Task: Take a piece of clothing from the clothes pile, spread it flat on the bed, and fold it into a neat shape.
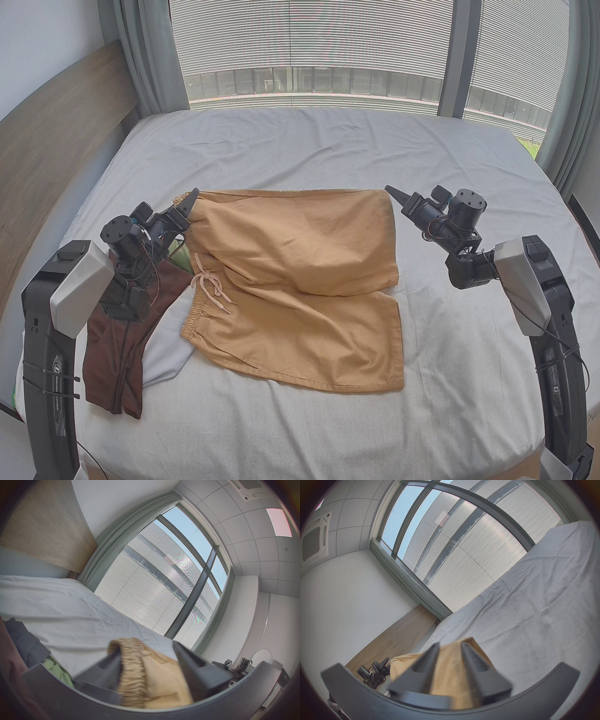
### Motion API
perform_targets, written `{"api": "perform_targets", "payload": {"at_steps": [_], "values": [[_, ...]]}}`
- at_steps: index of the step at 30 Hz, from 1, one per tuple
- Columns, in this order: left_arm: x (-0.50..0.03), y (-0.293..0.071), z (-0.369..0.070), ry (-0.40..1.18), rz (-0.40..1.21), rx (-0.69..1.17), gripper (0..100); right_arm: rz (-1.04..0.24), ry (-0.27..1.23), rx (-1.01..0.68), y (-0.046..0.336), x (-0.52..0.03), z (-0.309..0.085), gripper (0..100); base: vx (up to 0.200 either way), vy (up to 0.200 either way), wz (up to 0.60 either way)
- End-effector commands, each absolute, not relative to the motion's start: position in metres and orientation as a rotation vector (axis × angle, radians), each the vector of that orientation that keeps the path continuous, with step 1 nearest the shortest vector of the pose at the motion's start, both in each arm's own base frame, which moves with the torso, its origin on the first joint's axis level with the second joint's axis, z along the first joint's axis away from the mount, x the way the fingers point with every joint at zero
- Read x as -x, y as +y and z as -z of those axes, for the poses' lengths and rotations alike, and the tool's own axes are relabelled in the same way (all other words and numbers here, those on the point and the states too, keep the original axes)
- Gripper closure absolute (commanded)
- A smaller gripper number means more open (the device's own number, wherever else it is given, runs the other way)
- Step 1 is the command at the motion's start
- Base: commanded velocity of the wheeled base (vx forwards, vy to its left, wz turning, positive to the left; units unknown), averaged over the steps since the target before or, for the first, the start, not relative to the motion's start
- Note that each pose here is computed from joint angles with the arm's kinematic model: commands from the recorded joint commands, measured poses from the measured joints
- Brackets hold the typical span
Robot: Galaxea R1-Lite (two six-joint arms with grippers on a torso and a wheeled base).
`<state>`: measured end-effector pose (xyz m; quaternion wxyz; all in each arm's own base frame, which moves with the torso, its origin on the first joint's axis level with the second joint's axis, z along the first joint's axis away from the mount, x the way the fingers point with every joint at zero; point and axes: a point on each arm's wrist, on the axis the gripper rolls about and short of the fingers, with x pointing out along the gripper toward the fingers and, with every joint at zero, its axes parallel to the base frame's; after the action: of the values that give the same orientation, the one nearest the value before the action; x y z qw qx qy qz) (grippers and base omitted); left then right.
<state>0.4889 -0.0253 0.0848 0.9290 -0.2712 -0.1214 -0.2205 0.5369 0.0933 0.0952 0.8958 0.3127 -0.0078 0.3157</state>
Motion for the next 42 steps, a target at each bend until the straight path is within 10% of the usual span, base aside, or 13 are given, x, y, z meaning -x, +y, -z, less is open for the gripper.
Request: {"api": "perform_targets", "payload": {"at_steps": [1,42], "values": [[-0.497,-0.027,-0.084,-0.233,0.451,0.572,0,-0.651,-0.032,-0.647,0.092,-0.543,-0.092,0,0.0,0.0,0.0],[-0.363,-0.023,-0.07,0.194,0.388,0.629,0,-0.481,0.352,-0.593,0.081,-0.436,0.004,0,0.0,0.0,0.0]]}}
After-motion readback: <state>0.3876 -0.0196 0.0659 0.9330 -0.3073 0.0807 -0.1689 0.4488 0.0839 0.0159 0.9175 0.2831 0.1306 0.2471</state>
